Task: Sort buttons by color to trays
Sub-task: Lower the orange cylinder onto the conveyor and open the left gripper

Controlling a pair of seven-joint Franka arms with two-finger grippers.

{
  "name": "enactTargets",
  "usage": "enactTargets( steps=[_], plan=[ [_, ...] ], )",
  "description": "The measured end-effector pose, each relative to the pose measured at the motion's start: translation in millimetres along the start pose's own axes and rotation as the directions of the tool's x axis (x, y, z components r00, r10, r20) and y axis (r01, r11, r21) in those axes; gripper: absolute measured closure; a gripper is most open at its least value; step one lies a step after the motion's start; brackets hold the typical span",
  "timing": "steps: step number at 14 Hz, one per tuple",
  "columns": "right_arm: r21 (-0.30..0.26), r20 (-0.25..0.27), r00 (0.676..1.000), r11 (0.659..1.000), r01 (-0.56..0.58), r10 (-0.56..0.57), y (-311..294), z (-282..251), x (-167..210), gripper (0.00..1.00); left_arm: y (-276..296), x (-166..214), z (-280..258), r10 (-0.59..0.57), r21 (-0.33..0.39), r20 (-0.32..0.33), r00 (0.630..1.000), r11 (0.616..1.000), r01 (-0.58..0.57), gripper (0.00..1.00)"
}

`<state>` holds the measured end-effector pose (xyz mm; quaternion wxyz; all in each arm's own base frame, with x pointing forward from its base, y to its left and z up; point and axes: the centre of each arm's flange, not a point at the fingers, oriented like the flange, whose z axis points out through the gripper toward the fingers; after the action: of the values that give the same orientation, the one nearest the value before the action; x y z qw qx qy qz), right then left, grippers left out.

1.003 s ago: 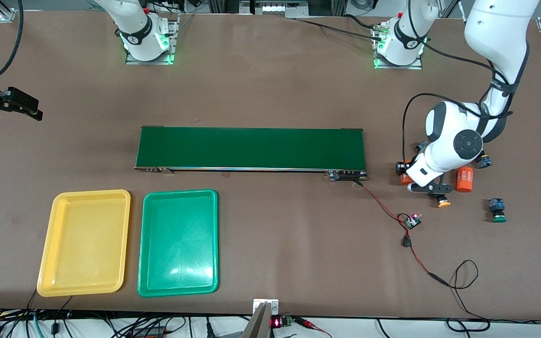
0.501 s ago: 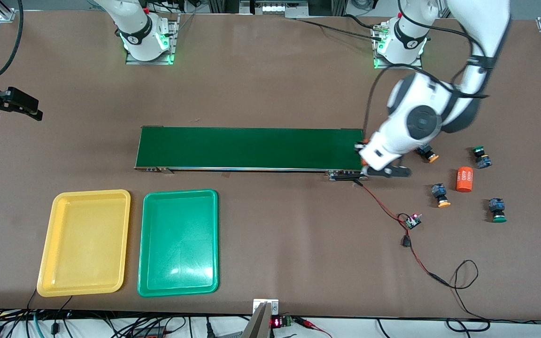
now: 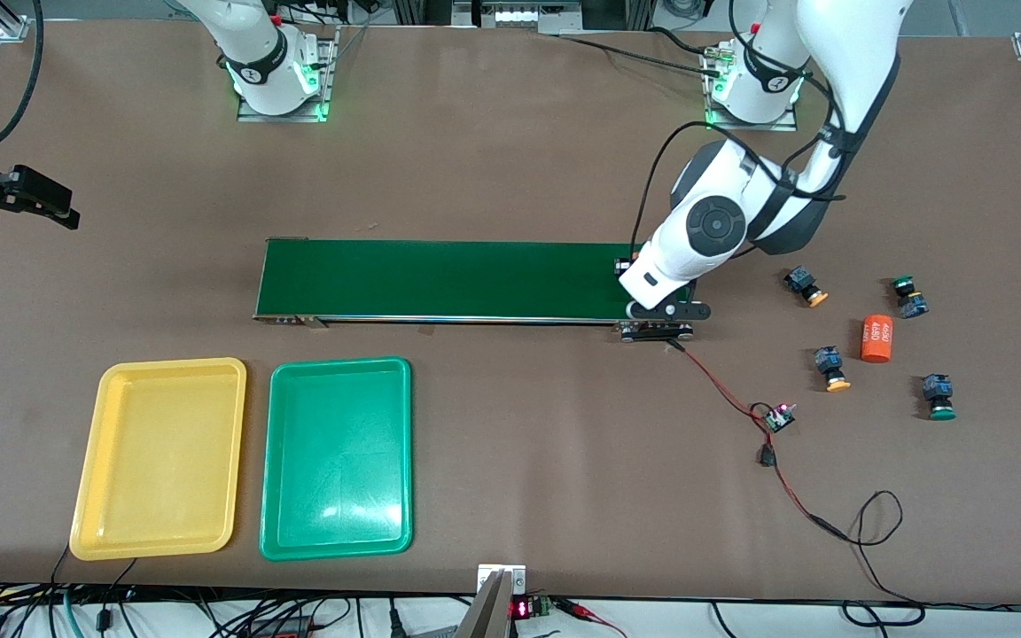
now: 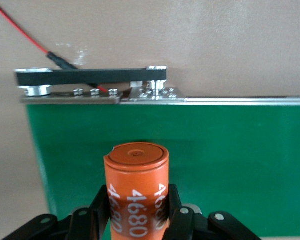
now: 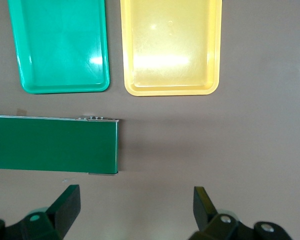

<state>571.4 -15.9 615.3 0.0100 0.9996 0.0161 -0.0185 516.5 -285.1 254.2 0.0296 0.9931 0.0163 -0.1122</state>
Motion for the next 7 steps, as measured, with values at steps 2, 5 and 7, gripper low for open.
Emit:
enactTargets(
  steps=[2, 5, 7],
  plan=[
    [-0.001, -0.009, 1.000, 1.000, 0.000, 0.000, 0, -1, 1, 0.00, 4, 0, 6, -0.002, -0.004, 0.000, 1.000, 1.000, 0.002, 0.45],
    [0.000, -0.013, 1.000, 1.000, 0.000, 0.000, 0, -1, 1, 0.00, 7, 1, -5, -0.007, -0.009, -0.017, 1.000, 1.000, 0.007, 0.16],
    [0.000, -0.013, 1.000, 1.000, 0.000, 0.000, 0, -1, 1, 0.00, 9, 4, -36, -0.009, -0.006, -0.032, 0.999, 1.000, 0.008, 0.00]
  ],
)
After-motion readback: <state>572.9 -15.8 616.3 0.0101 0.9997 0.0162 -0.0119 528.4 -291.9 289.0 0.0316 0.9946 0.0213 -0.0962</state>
